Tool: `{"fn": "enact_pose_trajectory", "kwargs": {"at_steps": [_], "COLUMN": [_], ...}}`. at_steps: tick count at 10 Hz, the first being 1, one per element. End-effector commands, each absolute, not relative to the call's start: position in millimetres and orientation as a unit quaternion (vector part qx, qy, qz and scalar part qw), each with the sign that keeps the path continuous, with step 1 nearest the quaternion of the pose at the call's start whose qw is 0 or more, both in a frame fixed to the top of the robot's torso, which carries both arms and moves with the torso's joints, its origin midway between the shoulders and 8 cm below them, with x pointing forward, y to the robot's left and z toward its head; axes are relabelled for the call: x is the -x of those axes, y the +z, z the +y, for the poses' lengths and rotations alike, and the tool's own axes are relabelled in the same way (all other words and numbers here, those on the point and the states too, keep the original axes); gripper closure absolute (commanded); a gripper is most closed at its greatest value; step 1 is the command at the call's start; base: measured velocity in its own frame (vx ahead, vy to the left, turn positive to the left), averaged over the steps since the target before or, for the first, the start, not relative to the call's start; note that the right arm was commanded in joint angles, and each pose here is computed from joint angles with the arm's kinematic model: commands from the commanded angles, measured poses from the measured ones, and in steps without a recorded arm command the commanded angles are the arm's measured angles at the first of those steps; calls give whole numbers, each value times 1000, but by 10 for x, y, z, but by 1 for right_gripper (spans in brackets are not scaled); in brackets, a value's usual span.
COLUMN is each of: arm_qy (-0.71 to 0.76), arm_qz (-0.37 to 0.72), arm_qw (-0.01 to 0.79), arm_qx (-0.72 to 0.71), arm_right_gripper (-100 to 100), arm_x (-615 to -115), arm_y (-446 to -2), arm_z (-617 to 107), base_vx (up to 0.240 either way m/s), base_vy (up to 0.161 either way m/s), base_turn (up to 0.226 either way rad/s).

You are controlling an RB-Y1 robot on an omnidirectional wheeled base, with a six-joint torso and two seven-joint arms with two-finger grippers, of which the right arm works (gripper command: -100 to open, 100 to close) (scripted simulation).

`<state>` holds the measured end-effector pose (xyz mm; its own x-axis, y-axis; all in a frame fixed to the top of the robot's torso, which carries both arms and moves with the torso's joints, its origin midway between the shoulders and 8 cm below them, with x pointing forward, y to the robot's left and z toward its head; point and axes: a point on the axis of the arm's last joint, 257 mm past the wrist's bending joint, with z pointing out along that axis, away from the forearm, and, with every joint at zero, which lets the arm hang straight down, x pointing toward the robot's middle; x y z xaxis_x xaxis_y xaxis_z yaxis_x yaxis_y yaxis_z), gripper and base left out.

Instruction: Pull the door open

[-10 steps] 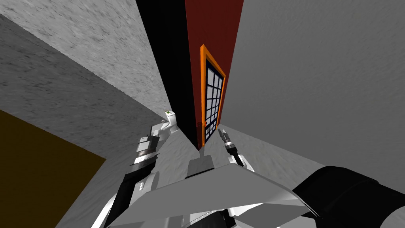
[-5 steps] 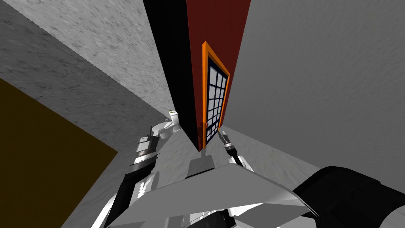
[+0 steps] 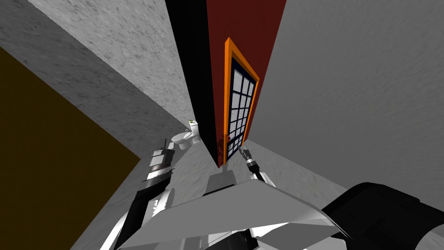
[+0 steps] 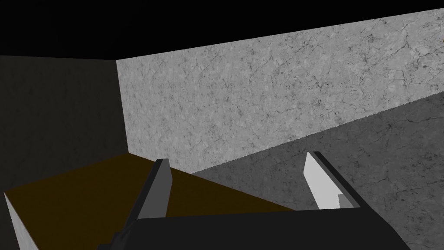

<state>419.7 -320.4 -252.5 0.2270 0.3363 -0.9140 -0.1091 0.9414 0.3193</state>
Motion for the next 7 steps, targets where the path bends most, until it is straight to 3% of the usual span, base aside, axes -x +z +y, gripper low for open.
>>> {"fn": "enact_pose_trajectory", "kwargs": {"at_steps": [1, 7], "arm_qy": [132, 102], "arm_qz": [614, 639], "arm_qw": [774, 760], "arm_qx": [-83, -52], "arm_right_gripper": [-100, -100], "arm_x": [-4199, -4174], "arm_y": [-2628, -2968], "arm_z": [-3184, -3134], "base_vx": [65, 48], "base_vy": [-108, -85], "base_turn": [144, 138]}}
